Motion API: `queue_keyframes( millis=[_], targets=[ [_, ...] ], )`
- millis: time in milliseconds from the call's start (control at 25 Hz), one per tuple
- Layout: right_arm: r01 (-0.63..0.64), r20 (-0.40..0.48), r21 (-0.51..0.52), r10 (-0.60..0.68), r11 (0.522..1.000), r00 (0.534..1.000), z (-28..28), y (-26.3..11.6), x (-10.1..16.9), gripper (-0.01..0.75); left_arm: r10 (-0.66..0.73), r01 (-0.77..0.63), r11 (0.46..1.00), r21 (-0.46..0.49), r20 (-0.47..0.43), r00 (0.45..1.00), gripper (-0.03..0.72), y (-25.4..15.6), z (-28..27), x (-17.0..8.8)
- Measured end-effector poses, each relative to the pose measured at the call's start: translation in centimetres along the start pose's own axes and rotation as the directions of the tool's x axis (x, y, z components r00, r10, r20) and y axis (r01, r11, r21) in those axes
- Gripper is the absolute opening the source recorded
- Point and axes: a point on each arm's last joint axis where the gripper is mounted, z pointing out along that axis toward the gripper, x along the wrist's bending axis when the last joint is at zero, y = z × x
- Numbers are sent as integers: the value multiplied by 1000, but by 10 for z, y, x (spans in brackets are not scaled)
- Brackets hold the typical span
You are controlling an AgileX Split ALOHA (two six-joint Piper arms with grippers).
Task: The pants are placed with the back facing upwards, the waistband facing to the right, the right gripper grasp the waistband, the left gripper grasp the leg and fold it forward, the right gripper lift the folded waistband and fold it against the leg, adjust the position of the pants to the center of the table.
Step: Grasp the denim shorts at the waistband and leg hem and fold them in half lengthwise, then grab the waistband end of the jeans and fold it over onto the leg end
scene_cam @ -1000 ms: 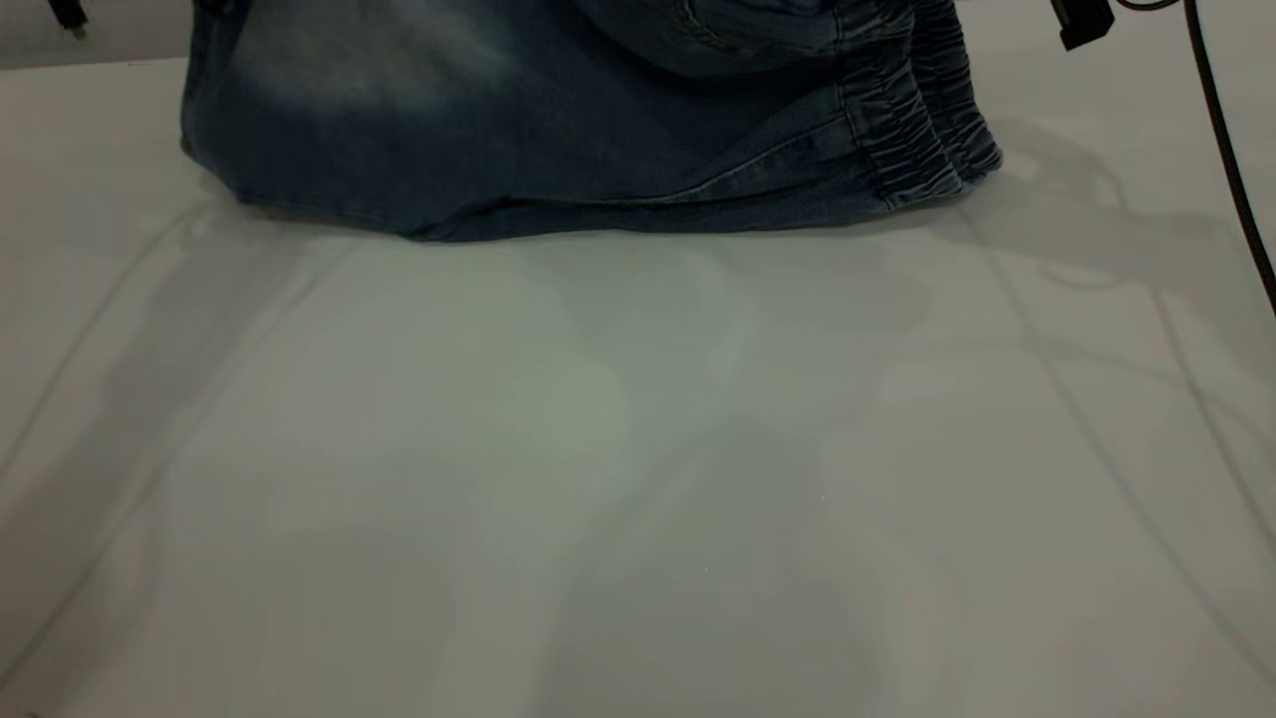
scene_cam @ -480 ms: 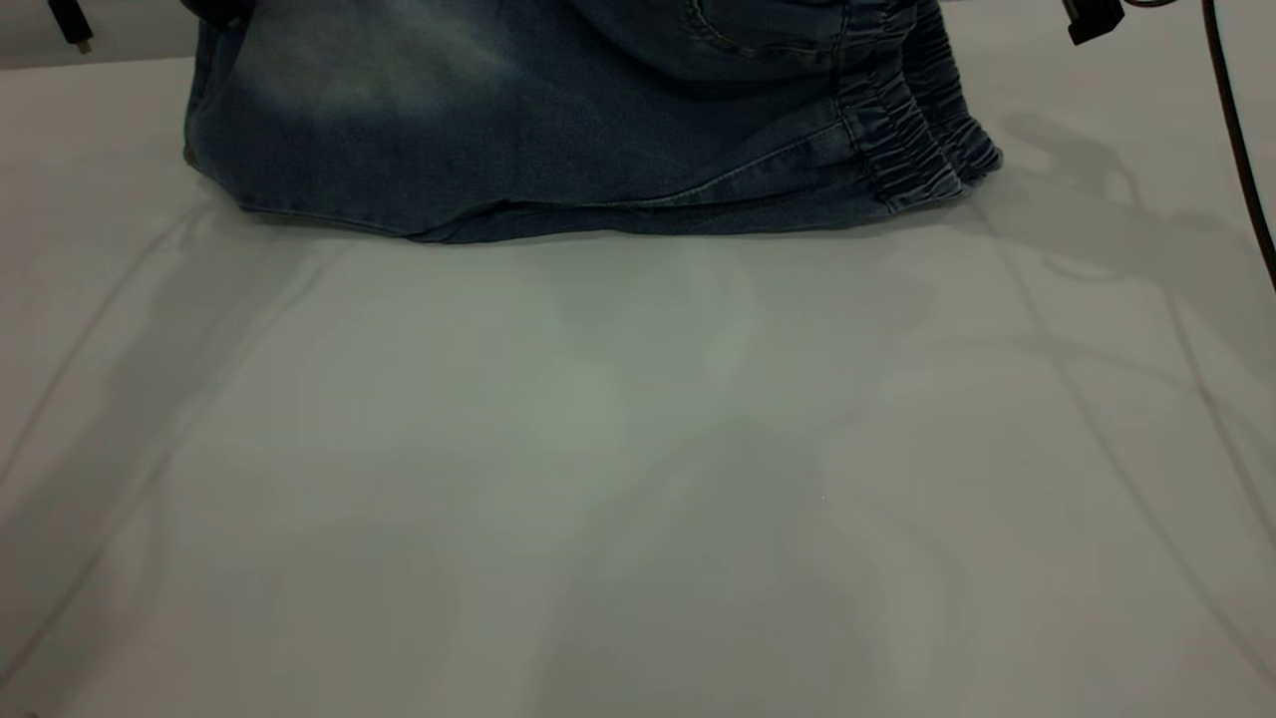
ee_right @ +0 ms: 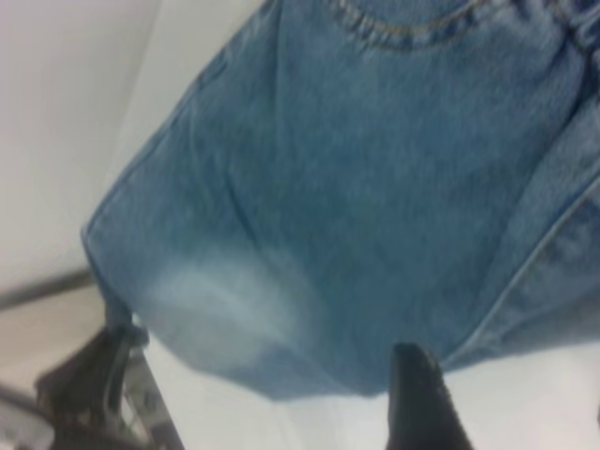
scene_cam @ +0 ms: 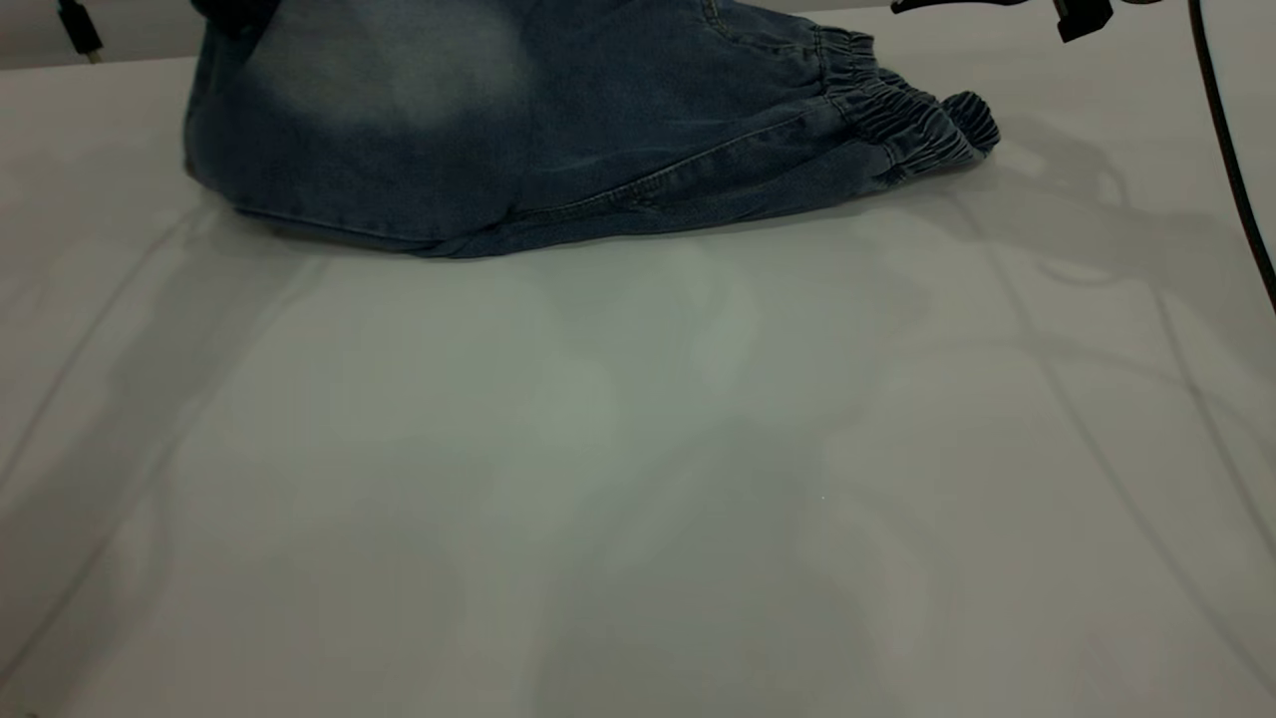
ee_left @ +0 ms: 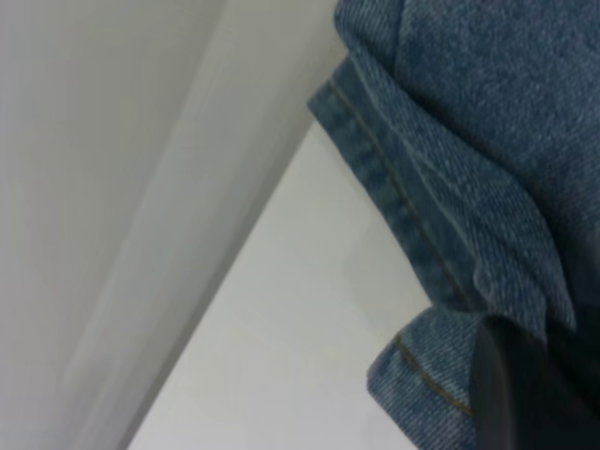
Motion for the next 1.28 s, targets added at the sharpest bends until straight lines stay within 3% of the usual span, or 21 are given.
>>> queue_keyframes(
  millis=[240, 440, 640, 920, 1280],
  targets=[
    [93, 45, 69, -96, 993, 994, 0, -6, -5, 344, -75, 73, 996, -57, -28, 997, 102, 4, 2, 2],
    [187, 117, 167, -208, 968, 971, -2, -13, -13, 346, -87, 84, 993, -81, -40, 995, 309, 6, 2, 3],
    [248, 201, 180, -282, 952, 938, 2, -10, -27, 346, -172, 170, 983, -67, -22, 985, 491, 7, 2, 1],
    [261, 229, 215, -308, 941, 923, 22, -6, -55, 346, -199, 200, 980, -9, 42, 979, 520, 27, -8, -21],
    [376, 226, 210, -419, 902, 879, 13, 7, -63, 347, -119, 122, 992, -26, 98, 988, 521, 60, -16, -53]
  ],
)
